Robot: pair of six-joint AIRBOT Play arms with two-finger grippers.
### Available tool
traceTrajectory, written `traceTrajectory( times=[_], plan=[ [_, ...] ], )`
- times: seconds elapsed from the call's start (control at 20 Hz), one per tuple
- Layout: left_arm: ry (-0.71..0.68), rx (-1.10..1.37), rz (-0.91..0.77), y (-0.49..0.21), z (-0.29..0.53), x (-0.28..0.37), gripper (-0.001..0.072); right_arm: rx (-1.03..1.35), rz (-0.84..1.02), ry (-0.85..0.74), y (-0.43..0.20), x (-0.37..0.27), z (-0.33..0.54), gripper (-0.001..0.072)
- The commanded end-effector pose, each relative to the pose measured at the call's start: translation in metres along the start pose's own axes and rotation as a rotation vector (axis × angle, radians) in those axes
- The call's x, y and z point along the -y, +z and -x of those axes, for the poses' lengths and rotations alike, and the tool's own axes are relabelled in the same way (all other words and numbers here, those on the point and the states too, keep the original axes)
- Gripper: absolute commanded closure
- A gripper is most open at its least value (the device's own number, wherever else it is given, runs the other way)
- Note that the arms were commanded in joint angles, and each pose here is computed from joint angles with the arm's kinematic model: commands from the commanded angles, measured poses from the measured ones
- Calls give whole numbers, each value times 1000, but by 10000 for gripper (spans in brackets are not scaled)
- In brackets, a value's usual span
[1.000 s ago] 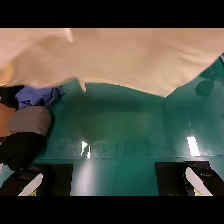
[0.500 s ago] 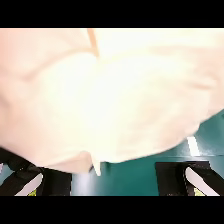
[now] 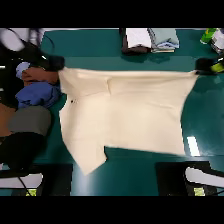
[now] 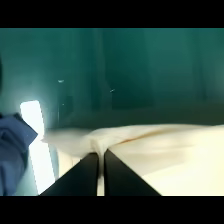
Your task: Fold the shirts.
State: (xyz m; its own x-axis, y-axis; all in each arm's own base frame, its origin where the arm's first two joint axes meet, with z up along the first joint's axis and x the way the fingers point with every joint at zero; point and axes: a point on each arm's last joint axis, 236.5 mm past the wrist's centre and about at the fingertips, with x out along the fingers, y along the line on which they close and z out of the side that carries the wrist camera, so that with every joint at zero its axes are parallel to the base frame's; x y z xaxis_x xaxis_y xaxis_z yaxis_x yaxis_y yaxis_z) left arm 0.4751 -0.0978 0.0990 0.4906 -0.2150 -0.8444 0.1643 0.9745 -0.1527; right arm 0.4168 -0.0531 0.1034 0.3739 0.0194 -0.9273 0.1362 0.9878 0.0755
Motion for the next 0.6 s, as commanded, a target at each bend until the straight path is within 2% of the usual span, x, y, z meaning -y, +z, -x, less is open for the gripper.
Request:
traceTrajectory(
  times=[0.0,0.15,0.3,0.55],
  plan=[
    [12,-60,-3,-13,-84,-16,679,-116,-7,3,3,5,-82,698],
    [15,-4,-6,2,-90,-17,679,-93,-11,30,30,0,-89,698],
    [7,-70,-25,-4,-74,-13,679,-65,3,26,41,-1,-64,698],
    [-10,-356,-33,-79,-74,-13,679,-126,17,22,-11,0,-62,697]
  ],
)
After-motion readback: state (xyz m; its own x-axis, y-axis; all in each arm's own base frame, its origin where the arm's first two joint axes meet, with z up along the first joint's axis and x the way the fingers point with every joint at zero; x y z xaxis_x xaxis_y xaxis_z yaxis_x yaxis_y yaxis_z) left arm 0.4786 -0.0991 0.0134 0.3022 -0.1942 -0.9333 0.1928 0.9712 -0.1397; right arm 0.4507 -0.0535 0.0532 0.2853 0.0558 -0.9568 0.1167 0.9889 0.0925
